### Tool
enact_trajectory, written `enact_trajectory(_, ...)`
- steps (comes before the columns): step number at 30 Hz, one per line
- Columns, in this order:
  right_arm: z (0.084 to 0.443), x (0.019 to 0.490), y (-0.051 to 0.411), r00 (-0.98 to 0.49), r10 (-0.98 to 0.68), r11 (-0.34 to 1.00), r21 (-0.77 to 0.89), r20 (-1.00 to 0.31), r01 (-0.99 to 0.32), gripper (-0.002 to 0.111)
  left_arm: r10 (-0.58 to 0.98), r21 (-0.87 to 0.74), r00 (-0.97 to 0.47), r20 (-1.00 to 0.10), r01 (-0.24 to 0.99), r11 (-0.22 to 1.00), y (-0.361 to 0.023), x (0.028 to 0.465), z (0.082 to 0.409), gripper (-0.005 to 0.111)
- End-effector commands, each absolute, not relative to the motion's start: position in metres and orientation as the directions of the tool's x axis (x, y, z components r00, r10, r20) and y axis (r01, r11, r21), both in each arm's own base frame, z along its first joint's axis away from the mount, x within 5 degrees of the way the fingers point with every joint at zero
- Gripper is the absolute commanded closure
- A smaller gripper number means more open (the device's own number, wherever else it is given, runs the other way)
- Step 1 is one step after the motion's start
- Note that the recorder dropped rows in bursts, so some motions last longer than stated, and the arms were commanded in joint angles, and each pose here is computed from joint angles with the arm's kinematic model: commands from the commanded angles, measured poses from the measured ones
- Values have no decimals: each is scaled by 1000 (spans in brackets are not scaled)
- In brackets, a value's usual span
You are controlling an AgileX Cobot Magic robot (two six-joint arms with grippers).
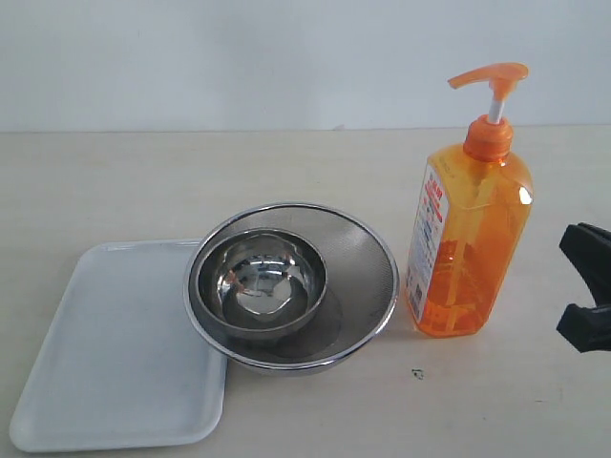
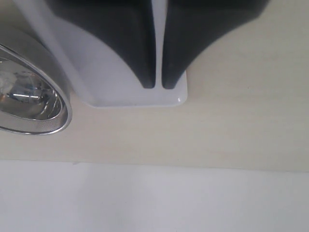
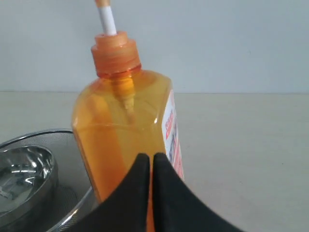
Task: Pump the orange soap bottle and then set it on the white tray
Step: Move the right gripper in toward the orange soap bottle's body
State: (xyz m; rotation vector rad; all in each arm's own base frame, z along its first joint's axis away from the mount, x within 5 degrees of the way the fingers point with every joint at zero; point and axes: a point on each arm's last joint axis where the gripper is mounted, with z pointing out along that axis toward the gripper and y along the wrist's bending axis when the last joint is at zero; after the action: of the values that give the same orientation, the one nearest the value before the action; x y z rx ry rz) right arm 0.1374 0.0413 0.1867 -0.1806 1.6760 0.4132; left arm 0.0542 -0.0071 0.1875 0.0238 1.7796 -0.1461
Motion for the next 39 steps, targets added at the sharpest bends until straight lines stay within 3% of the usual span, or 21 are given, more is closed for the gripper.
enact_trajectory(1, 188, 135, 44, -128, 100, 907, 144, -987, -395, 108, -71, -92, -215, -974, 92, 991, -7, 54, 186, 102)
enact_trajectory(5, 191, 132, 50, -106, 89, 878, 128, -990, -462, 107, -71, -92, -215, -974, 92, 991, -7, 54, 186, 102)
enact_trajectory(8, 193, 131, 52, -97, 116, 862, 149, -988, -485, 94, -71, -92, -215, -974, 92, 991, -7, 54, 186, 102)
enact_trajectory(11, 192, 131, 52, -100, 113, 862, 148, -989, -485, 67, -71, -92, -215, -974, 92, 991, -7, 54, 186, 102)
enact_trajectory(15, 192, 130, 54, -100, 90, 851, 129, -991, -509, 20, -71, -92, -215, -974, 92, 991, -7, 54, 186, 102)
enact_trajectory(17, 192, 130, 54, -99, 89, 851, 128, -991, -509, 5, -71, -92, -215, -974, 92, 991, -7, 54, 186, 102)
enact_trajectory(28, 200, 139, 55, -81, 90, 853, 119, -993, -508, 3, -71, -92, -215, -974, 92, 991, -7, 54, 186, 102)
enact_trajectory(32, 196, 160, 57, -149, 77, 859, 141, -986, -492, 3, -71, -92, -215, -974, 92, 991, -7, 54, 186, 102)
enact_trajectory(39, 197, 164, 59, -93, 90, 854, 125, -992, -505, 3, -71, -92, -215, -974, 92, 991, -7, 54, 186, 102)
